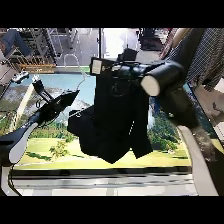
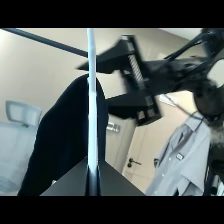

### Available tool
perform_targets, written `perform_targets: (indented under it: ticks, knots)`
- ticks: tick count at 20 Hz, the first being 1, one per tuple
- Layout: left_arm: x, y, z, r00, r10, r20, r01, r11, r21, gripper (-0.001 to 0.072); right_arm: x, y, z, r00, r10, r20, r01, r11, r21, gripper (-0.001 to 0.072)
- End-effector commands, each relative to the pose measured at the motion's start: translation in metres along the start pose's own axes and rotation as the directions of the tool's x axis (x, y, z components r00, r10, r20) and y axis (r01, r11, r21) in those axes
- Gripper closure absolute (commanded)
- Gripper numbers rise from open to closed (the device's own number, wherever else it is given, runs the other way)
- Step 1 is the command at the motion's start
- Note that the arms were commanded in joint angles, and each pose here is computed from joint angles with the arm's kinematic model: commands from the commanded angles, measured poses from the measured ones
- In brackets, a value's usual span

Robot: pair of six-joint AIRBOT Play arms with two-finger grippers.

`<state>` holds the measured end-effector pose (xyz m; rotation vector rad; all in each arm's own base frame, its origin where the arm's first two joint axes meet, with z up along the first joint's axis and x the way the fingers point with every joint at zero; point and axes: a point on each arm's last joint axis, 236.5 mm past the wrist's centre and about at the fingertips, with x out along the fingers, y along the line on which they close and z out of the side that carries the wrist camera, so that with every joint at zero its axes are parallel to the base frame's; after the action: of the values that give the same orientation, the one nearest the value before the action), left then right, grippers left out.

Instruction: Fold the clothes and pants, and hang the long-sleeved shirts on hangers.

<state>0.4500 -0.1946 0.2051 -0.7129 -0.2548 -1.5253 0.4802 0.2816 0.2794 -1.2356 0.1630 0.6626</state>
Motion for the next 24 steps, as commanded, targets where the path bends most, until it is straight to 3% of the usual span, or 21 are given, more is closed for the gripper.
perform_targets:
  ticks: [1, 3, 4, 6, 7, 9, 10, 15, 17, 19, 20, 22, 23, 24]
  knots:
    - [0.001, 0.000, -0.001, 1.000, 0.001, -0.001, -0.001, 1.000, -0.002, 0.0686, 0.044, 0.008, 0.004, 0.999, -0.022, 0.028, 0.023, 0.999, -0.022, 0.0206]
    - [0.001, 0.000, -0.001, 1.000, 0.001, -0.001, -0.001, 1.000, -0.002, 0.0685, 0.052, 0.016, 0.004, 1.000, -0.004, 0.027, 0.004, 1.000, -0.006, 0.0405]
    - [0.001, 0.001, -0.001, 1.000, 0.003, -0.001, -0.003, 1.000, -0.002, 0.0685, 0.051, 0.016, 0.005, 0.999, -0.002, 0.032, 0.001, 1.000, 0.009, 0.0558]
    - [0.001, 0.004, -0.001, 1.000, 0.015, -0.002, -0.015, 1.000, -0.002, 0.0654, 0.047, 0.014, 0.005, 0.999, -0.003, 0.034, 0.003, 1.000, 0.017, 0.0648]
    - [0.000, 0.009, -0.001, 0.999, 0.038, -0.004, -0.038, 0.999, 0.000, 0.0481, 0.044, 0.014, 0.005, 1.000, 0.002, 0.030, -0.002, 1.000, 0.016, 0.0672]
    - [-0.006, 0.029, 0.002, 0.992, 0.129, -0.009, -0.128, 0.992, 0.011, 0.0037, 0.034, 0.017, 0.000, 0.999, 0.031, 0.010, -0.031, 0.999, 0.015, 0.0674]
    - [-0.013, 0.042, 0.005, 0.981, 0.191, -0.026, -0.190, 0.982, 0.018, -0.0011, 0.028, 0.021, -0.004, 0.998, 0.056, -0.009, -0.056, 0.998, 0.008, 0.0675]
    - [-0.053, 0.061, 0.034, 0.860, 0.392, -0.327, -0.341, 0.918, 0.201, -0.0013, 0.014, 0.050, -0.040, 0.969, 0.193, -0.154, -0.202, 0.978, -0.046, 0.0676]
    - [-0.054, 0.056, 0.081, 0.813, 0.479, -0.330, -0.400, 0.873, 0.280, -0.0013, 0.014, 0.049, -0.045, 0.968, 0.191, -0.165, -0.200, 0.979, -0.043, 0.0676]
    - [-0.041, 0.040, 0.119, 0.797, 0.512, -0.320, -0.375, 0.835, 0.402, -0.0012, 0.014, 0.049, -0.044, 0.968, 0.190, -0.164, -0.200, 0.979, -0.042, 0.0676]
    - [-0.039, 0.038, 0.131, 0.768, 0.551, -0.327, -0.429, 0.821, 0.376, -0.0009, 0.014, 0.045, -0.045, 0.971, 0.174, -0.166, -0.178, 0.984, -0.005, 0.0677]
    - [-0.054, 0.043, 0.130, 0.625, 0.671, -0.398, -0.658, 0.728, 0.194, 0.0035, 0.011, 0.016, -0.066, 0.968, 0.063, -0.243, -0.012, 0.979, 0.206, 0.0677]
    - [-0.070, 0.044, 0.115, 0.523, 0.709, -0.473, -0.752, 0.645, 0.135, 0.0141, 0.005, -0.002, -0.083, 0.952, -0.007, -0.305, 0.103, 0.948, 0.301, 0.0677]
    - [-0.092, 0.043, 0.095, 0.397, 0.726, -0.562, -0.843, 0.530, 0.089, 0.0210, -0.005, -0.021, -0.101, 0.927, -0.069, -0.370, 0.221, 0.894, 0.389, 0.0677]
